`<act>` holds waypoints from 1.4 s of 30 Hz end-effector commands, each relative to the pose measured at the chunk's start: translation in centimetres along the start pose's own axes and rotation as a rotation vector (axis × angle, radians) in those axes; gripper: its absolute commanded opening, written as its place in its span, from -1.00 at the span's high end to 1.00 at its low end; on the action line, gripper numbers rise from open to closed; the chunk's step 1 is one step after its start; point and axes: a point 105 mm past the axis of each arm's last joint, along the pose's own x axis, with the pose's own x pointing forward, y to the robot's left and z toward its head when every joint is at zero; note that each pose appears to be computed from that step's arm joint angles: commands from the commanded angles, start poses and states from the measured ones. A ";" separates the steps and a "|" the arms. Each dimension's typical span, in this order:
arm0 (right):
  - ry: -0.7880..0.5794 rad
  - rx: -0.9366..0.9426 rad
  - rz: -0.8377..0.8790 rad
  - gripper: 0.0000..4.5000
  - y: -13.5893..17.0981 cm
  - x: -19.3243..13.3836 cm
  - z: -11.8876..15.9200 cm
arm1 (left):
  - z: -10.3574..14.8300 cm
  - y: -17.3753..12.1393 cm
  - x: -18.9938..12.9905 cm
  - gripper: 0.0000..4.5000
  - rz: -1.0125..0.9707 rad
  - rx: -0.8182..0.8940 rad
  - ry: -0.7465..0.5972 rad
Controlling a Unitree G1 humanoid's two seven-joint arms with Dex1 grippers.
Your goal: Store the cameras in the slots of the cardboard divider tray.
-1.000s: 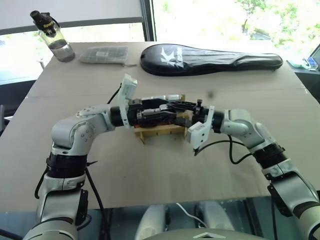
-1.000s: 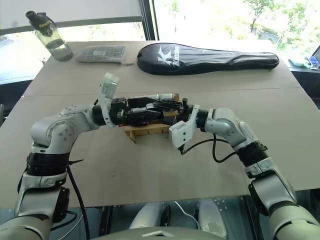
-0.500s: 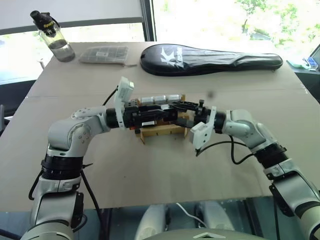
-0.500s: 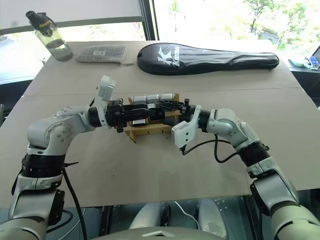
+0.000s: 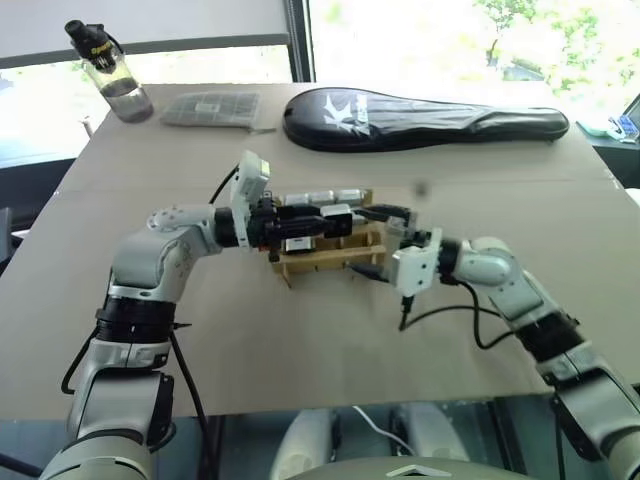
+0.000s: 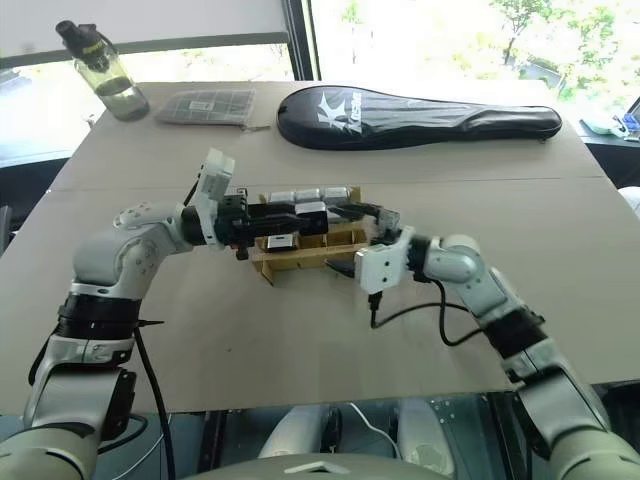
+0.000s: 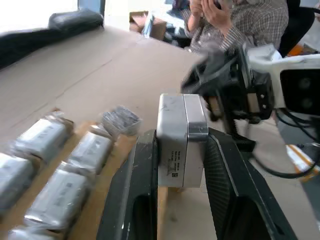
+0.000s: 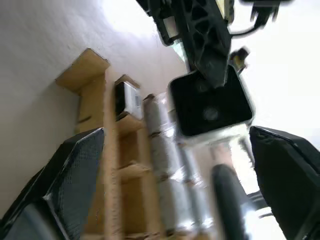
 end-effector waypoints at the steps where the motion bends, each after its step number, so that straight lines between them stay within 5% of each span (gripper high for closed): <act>1: -0.008 0.345 -0.065 -0.97 -0.2 -3.7 1.2 | 0.9 0.4 -1.1 0.68 -0.019 0.161 -0.019; 14: 0.067 0.879 -0.278 -0.97 5.4 -15.9 2.4 | -0.6 3.2 -1.3 0.68 -0.017 0.314 -0.034; 18: -0.013 0.719 -0.392 -0.97 5.2 -17.9 3.6 | -0.8 4.2 -1.8 0.68 0.038 0.264 -0.065; 42: -0.007 0.623 -0.292 -0.97 6.9 -16.9 1.9 | -2.7 3.7 1.5 0.68 -0.109 0.248 -0.024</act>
